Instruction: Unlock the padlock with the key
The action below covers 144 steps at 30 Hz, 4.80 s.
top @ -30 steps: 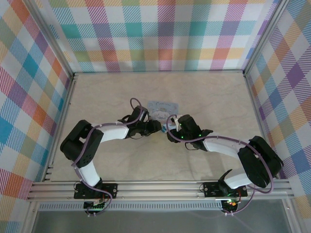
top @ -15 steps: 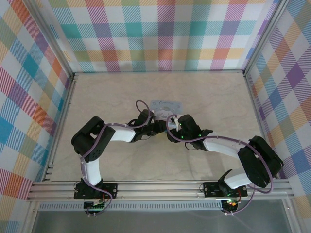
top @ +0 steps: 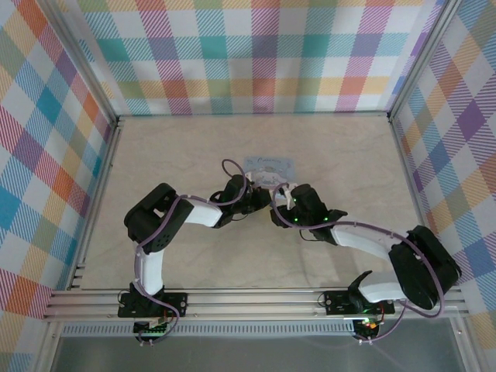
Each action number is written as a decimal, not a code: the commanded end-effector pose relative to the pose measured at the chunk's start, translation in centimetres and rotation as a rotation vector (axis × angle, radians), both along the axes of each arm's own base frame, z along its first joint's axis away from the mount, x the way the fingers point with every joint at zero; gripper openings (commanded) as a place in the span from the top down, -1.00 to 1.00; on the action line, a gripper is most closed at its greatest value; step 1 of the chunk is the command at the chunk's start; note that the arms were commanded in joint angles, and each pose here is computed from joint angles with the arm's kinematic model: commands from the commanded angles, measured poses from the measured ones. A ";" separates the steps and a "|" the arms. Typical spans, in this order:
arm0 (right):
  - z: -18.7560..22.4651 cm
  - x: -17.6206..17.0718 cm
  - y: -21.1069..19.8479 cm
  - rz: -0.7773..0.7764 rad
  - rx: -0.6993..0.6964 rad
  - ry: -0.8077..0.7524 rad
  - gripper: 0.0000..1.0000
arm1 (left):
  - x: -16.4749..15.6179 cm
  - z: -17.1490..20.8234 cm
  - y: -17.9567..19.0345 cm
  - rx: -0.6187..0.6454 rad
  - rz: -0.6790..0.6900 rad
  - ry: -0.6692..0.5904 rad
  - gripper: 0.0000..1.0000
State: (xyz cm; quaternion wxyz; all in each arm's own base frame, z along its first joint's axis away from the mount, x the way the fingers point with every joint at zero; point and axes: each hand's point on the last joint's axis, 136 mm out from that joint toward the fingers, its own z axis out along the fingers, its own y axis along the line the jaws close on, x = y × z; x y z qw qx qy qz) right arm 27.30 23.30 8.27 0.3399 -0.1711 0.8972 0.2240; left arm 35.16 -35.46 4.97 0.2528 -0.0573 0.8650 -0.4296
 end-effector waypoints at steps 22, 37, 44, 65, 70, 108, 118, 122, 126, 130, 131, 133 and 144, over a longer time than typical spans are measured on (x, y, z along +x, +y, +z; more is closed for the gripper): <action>0.4 -0.3 -1.0 -0.037 0.045 0.030 0.18 | -2.7 5.3 7.4 0.188 0.059 -0.029 0.21; -1.5 1.0 2.7 -0.153 -0.109 0.082 0.15 | 2.4 6.7 11.8 0.256 0.169 -0.029 0.05; -1.9 2.5 3.1 -0.268 -0.182 0.127 0.09 | 4.3 6.0 11.8 0.208 0.172 -0.004 0.01; -4.6 4.2 4.8 -0.310 -0.316 0.184 0.17 | 8.5 4.5 8.7 0.138 0.097 0.053 0.12; -5.2 4.5 5.1 -0.314 -0.329 0.191 0.21 | 8.1 4.3 8.6 0.128 0.095 0.062 0.21; -3.7 0.9 5.5 0.000 -0.408 0.235 0.95 | 7.2 3.1 9.1 0.158 0.082 0.095 0.36; -2.5 1.9 4.8 -0.014 -0.382 0.210 0.35 | 7.0 3.1 9.0 0.153 0.074 0.100 0.36; -1.7 2.2 4.9 -0.043 -0.353 0.194 0.31 | 6.9 3.2 9.0 0.149 0.071 0.100 0.36; -2.0 2.1 4.7 -0.067 -0.348 0.206 0.27 | 6.9 3.4 9.0 0.147 0.071 0.096 0.36; -2.9 1.8 4.1 -0.102 -0.384 0.205 0.25 | 7.0 3.5 8.9 0.145 0.071 0.096 0.36; -3.1 1.8 3.8 -0.115 -0.398 0.202 0.25 | 7.0 3.5 8.9 0.144 0.072 0.096 0.36; -3.4 1.9 3.6 -0.130 -0.410 0.196 0.25 | 7.0 3.5 8.9 0.144 0.070 0.096 0.36; -5.0 2.2 4.4 -0.121 -0.451 0.180 0.27 | 7.0 3.7 8.8 0.139 0.073 0.095 0.36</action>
